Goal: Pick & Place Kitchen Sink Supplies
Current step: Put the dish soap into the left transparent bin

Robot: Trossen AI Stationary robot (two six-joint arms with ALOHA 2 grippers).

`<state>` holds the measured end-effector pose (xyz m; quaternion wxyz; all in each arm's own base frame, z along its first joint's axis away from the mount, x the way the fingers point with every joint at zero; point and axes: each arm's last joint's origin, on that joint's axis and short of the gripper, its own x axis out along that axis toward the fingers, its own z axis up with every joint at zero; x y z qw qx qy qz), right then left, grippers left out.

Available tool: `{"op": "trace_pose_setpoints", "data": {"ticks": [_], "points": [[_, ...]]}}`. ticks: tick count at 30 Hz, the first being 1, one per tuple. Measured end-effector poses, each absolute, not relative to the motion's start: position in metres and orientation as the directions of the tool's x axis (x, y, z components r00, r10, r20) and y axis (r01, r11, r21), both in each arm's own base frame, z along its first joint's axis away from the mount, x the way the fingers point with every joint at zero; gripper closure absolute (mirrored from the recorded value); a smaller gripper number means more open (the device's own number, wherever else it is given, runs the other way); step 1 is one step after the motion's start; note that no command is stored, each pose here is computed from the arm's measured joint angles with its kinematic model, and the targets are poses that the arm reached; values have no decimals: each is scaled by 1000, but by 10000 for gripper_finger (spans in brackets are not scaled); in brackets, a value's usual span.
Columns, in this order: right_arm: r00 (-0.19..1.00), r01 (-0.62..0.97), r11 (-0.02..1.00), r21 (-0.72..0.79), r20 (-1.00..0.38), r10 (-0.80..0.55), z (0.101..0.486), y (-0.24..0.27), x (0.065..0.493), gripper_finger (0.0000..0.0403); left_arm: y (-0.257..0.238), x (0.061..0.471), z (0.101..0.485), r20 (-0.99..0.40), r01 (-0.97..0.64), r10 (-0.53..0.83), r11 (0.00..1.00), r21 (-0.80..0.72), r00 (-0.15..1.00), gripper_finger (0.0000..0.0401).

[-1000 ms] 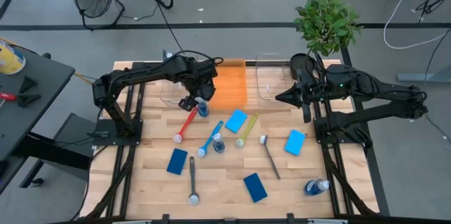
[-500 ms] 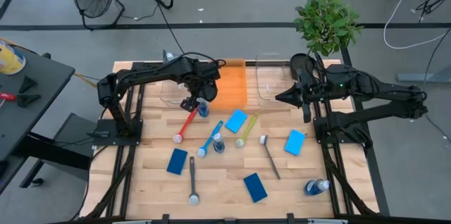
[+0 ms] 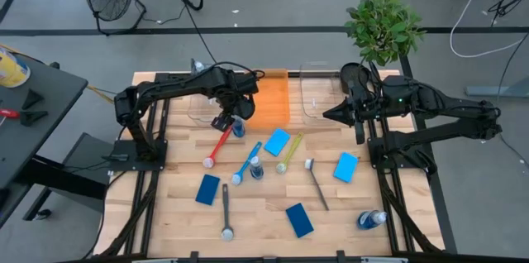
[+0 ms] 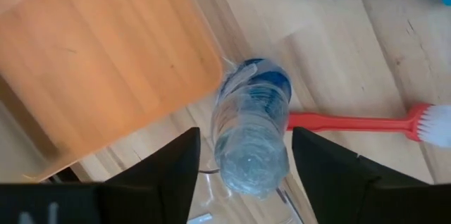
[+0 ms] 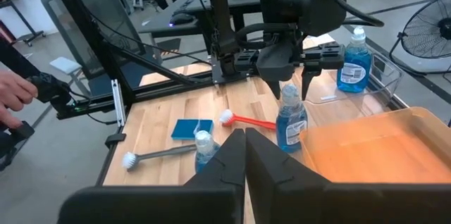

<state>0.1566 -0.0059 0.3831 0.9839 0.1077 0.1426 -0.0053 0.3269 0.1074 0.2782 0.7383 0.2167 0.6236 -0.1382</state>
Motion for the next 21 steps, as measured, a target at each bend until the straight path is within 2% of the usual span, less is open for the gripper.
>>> {"op": "trace_pose_setpoints", "data": {"ticks": [21], "points": [[959, 41, 977, 210, -282, 20, 383, -6, 157, 392, 107, 327, 278, -980, 452, 43, 883, 128, 194, 260]]}}
